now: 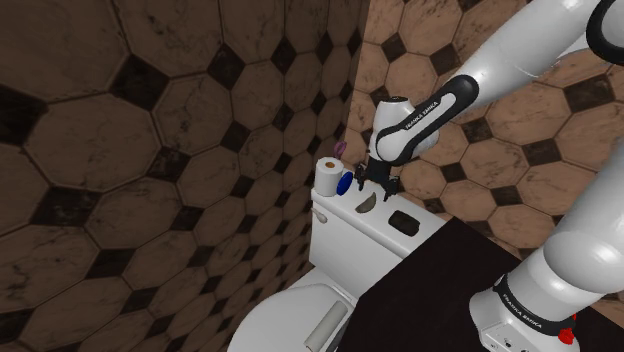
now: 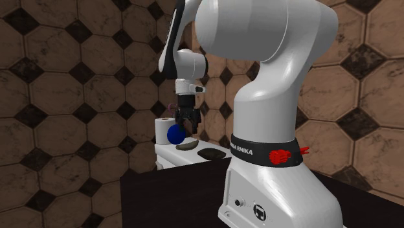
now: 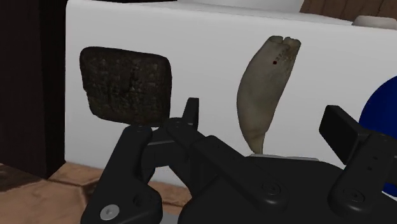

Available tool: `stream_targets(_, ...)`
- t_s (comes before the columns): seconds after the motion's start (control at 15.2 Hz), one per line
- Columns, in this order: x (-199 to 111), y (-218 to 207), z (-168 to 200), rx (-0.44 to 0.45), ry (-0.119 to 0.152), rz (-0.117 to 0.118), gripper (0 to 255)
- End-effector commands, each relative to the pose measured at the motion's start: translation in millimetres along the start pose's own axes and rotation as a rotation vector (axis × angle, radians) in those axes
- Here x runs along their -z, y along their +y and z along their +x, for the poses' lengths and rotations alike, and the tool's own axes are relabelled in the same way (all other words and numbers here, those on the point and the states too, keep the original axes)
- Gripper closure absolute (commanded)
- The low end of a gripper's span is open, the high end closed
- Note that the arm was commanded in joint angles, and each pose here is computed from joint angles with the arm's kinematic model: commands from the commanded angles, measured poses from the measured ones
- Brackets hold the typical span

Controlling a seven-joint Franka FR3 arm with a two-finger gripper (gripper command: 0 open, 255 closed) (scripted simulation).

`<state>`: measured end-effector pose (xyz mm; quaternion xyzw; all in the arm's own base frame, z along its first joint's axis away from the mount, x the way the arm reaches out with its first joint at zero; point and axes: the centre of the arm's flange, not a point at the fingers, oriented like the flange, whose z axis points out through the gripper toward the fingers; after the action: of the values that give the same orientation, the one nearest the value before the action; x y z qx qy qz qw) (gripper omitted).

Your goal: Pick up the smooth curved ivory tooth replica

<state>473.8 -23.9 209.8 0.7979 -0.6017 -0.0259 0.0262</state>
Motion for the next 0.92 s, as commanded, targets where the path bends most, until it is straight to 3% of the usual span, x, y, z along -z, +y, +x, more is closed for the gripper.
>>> stream_targets(0.0,-16.8,-8.0,11.6,-0.066,0.008,0.004,0)
stream_targets(0.59,-56.7,-10.9,12.0,-0.066,0.008,0.004,0)
stream_targets(0.66,-57.0,-10.6,12.4,-0.066,0.008,0.004,255)
stream_targets(0.86,-57.1,-10.4,12.1,-0.066,0.008,0.004,255)
